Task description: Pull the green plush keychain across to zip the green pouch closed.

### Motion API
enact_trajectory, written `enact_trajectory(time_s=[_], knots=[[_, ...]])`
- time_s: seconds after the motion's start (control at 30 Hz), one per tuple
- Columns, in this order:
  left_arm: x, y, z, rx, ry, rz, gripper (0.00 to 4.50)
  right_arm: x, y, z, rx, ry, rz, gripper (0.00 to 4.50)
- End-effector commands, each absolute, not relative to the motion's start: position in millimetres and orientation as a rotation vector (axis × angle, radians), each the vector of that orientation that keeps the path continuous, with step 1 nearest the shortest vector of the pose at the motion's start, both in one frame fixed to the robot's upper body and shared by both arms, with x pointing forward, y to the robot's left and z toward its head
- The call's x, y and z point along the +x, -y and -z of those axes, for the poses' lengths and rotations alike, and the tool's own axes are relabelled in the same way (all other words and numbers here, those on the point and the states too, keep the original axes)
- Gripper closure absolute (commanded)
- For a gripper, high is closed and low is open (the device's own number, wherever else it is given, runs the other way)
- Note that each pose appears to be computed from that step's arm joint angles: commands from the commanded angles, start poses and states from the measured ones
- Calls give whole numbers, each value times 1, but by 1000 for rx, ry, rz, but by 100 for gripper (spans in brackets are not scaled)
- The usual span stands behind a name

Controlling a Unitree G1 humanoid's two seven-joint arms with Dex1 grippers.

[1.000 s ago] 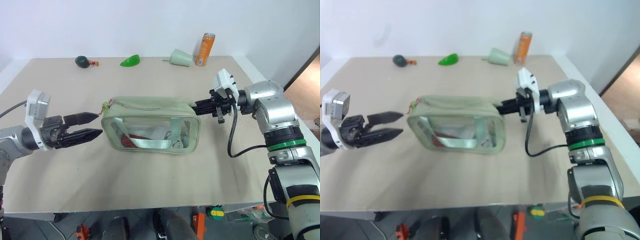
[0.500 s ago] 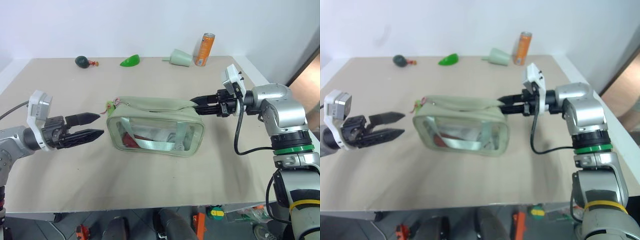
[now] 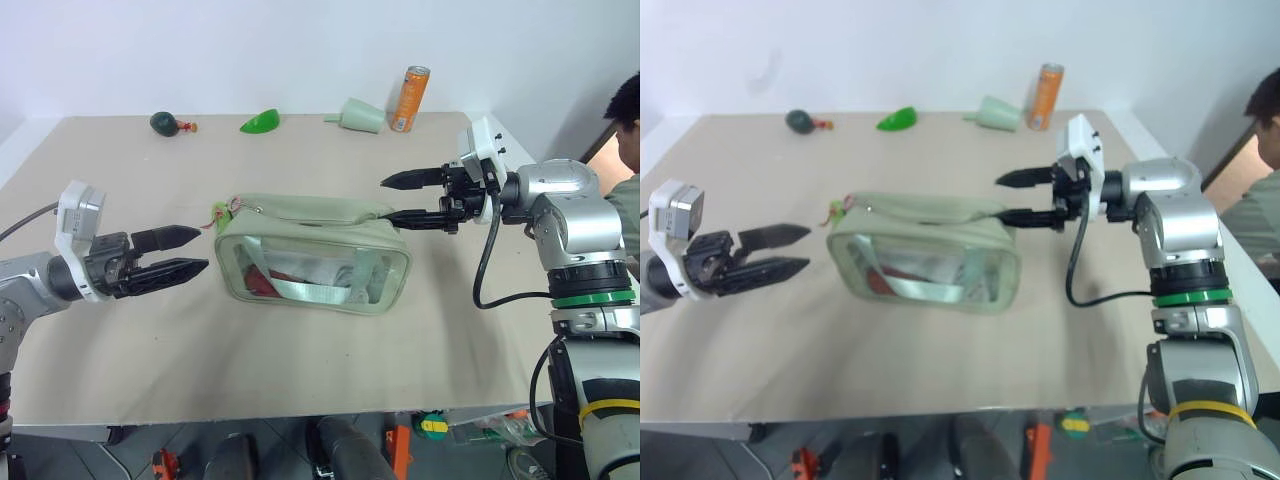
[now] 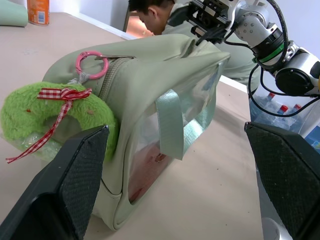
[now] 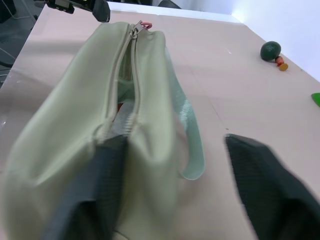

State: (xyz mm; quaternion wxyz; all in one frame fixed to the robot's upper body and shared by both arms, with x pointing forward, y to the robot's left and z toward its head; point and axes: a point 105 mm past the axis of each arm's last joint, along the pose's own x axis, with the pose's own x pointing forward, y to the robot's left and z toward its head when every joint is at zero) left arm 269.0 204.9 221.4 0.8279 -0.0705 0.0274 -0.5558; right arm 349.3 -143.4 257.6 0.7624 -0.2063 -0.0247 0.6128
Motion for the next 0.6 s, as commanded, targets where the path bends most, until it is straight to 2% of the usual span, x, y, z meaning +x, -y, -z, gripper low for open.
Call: enact_trajectory(time_s=[0.03, 0.2, 0.33, 0.47, 0.6], knots=[[268, -203, -229, -126, -23, 1187, 0, 342, 152, -268, -415, 66, -1330, 1], [268, -206, -228, -124, -27, 1178, 0, 350, 190, -299, -402, 150, -1158, 1], [266, -211, -228, -127, -28, 1165, 0, 347, 214, -309, -408, 166, -1079, 1], [265, -215, -229, -129, -31, 1160, 0, 330, 218, -307, -350, 140, -1137, 1], [261, -219, -231, -119, -38, 1168, 0, 301, 198, -283, -286, 45, -1273, 1]])
